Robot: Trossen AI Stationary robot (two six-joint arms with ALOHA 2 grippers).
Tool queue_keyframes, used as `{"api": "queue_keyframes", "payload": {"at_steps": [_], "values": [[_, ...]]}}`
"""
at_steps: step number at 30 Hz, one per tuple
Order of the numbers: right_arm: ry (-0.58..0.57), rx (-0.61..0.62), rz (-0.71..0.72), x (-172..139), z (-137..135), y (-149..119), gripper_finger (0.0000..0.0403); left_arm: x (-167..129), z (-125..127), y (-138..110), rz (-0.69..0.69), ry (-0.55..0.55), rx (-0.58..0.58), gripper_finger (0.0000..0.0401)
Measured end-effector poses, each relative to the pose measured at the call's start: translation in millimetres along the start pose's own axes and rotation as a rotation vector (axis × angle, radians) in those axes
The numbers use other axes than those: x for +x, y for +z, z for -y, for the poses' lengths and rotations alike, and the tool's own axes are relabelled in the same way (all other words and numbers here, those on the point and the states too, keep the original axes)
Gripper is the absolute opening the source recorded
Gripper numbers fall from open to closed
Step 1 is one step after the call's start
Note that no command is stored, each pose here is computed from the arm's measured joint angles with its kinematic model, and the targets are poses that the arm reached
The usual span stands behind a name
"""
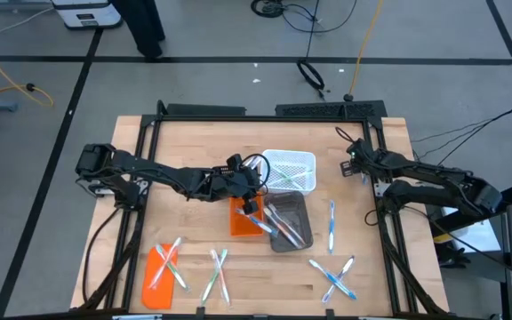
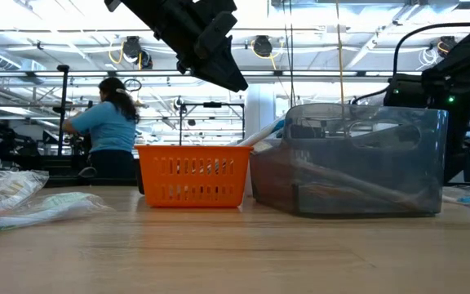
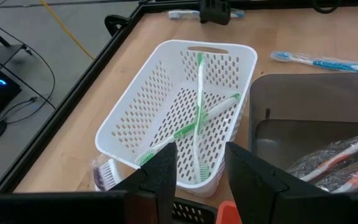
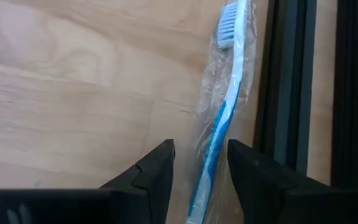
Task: Pick & Place Toothbrushes
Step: Put the blue toothbrush into the orange bin
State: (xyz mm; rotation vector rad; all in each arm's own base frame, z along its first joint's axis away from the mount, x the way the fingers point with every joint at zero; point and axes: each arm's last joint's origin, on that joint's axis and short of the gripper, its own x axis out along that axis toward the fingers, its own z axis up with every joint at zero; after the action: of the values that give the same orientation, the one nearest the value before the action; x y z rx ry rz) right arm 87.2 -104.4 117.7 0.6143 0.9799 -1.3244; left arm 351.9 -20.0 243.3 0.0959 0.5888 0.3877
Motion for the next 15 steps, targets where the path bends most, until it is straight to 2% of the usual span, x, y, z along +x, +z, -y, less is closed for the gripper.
{"api": "queue_keyframes", "payload": {"at_steps": [3, 9, 15], "values": [[0.006, -0.016, 0.001, 0.2, -0.3, 0.2, 0.0116, 0.0, 0.0, 0.0, 0.0, 0.0, 0.0, 0.0136], [0.01, -0.031, 0.001, 0.4, -0.5, -0.1, 0.0017, 0.0, 0.0, 0.0, 0.0, 0.0, 0.0, 0.0136], [0.054, -0.06, 0.009, -3.6, -3.8, 6.0, 0.0014, 0.0, 0.0, 0.0, 0.0, 0.0, 0.0, 0.0136]]}}
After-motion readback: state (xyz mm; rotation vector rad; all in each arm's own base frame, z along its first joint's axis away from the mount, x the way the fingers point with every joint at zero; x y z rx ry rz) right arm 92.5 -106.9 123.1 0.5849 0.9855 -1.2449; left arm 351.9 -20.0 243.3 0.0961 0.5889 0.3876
